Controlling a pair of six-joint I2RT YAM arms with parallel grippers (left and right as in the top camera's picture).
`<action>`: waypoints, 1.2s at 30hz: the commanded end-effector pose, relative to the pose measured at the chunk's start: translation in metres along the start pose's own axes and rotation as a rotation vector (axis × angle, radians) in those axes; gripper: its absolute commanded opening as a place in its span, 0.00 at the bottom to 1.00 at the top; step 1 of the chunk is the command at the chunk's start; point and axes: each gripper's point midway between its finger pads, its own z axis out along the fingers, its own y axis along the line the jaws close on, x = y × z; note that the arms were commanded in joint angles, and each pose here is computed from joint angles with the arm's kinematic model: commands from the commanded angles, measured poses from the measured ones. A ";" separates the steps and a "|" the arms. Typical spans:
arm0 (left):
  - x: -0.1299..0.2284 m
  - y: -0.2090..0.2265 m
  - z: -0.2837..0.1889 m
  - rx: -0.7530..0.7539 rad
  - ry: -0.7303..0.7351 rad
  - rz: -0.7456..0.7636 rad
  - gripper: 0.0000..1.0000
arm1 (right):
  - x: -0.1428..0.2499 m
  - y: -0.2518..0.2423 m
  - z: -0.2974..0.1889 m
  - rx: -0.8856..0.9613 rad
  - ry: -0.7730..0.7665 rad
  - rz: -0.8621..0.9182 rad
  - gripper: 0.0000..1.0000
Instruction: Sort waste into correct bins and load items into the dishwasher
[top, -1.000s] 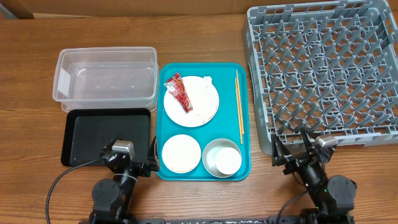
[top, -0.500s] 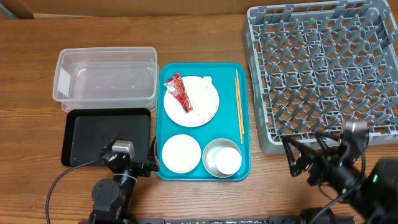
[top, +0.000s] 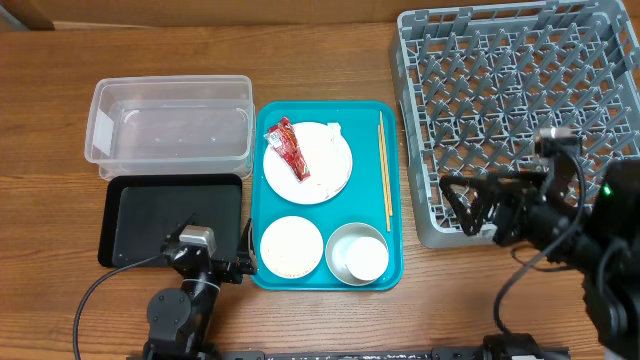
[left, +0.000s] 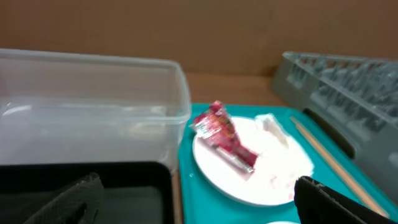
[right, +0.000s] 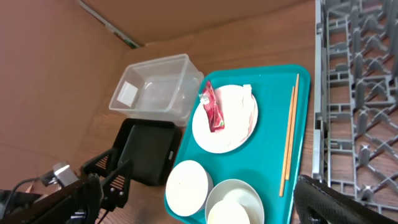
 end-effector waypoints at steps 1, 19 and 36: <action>-0.009 -0.021 -0.002 0.118 -0.026 -0.114 1.00 | -0.007 0.003 0.003 -0.015 0.002 -0.005 1.00; -0.133 -0.110 -0.023 0.416 0.392 -0.312 1.00 | -0.008 0.001 0.009 -0.026 0.018 0.003 1.00; 0.065 -0.193 0.016 0.296 1.236 -0.053 1.00 | -0.005 0.000 0.009 -0.022 0.030 0.011 1.00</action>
